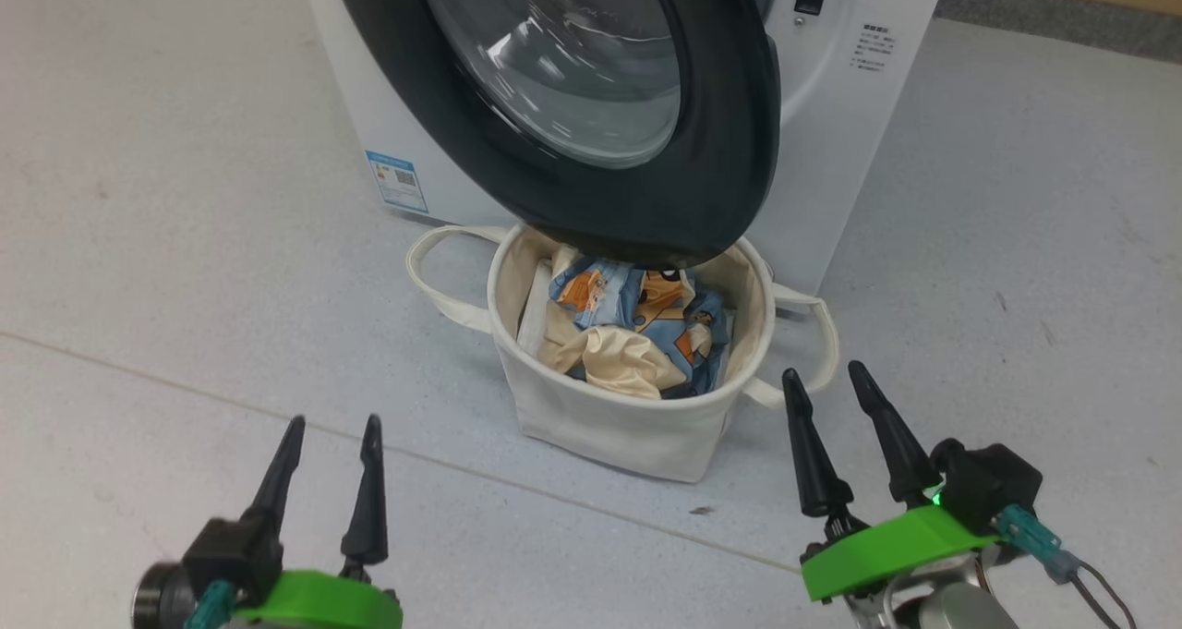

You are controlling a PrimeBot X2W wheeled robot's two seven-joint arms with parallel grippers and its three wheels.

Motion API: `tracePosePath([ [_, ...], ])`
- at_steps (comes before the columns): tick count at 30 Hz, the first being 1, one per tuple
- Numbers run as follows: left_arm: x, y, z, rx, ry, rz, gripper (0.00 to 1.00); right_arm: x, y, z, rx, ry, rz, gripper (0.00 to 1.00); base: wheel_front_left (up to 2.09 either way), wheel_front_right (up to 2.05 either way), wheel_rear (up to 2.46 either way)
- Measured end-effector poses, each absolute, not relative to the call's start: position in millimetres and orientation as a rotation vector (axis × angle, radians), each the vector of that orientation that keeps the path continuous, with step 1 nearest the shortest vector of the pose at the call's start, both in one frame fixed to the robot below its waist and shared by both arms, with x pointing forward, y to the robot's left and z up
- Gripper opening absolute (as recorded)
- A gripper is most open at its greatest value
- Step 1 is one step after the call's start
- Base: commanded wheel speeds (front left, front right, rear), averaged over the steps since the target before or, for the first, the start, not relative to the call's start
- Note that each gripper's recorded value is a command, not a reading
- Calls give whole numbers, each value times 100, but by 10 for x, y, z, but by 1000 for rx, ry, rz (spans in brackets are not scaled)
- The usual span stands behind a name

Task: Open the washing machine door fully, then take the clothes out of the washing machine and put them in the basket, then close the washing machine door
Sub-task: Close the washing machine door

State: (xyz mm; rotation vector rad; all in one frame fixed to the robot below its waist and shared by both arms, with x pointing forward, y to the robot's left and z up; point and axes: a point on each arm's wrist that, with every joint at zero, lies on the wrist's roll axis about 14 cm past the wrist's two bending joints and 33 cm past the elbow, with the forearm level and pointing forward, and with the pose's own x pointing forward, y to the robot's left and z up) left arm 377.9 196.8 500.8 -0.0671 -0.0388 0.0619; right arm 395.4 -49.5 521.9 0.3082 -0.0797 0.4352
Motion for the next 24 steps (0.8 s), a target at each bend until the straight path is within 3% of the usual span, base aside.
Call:
tracePosePath([
  [18, 3645, 1936, 4953, -94, -40, 56, 100, 3849, -364, 5130, 317, -42, 473, 100, 0, 0, 0],
  [19, 3643, 1918, 4938, -93, -35, 50, 100, 3840, -319, 5112, 316, -35, 486, 87, 0, 0, 0],
  [20, 3642, 1902, 4921, -89, -30, 45, 100, 3833, -275, 5094, 310, -29, 500, 0, 0, 0, 0],
  [24, 3633, 1849, 4831, -79, -1, 31, 100, 3887, -176, 5131, 302, -39, 532, 0, 0, 0, 0],
])
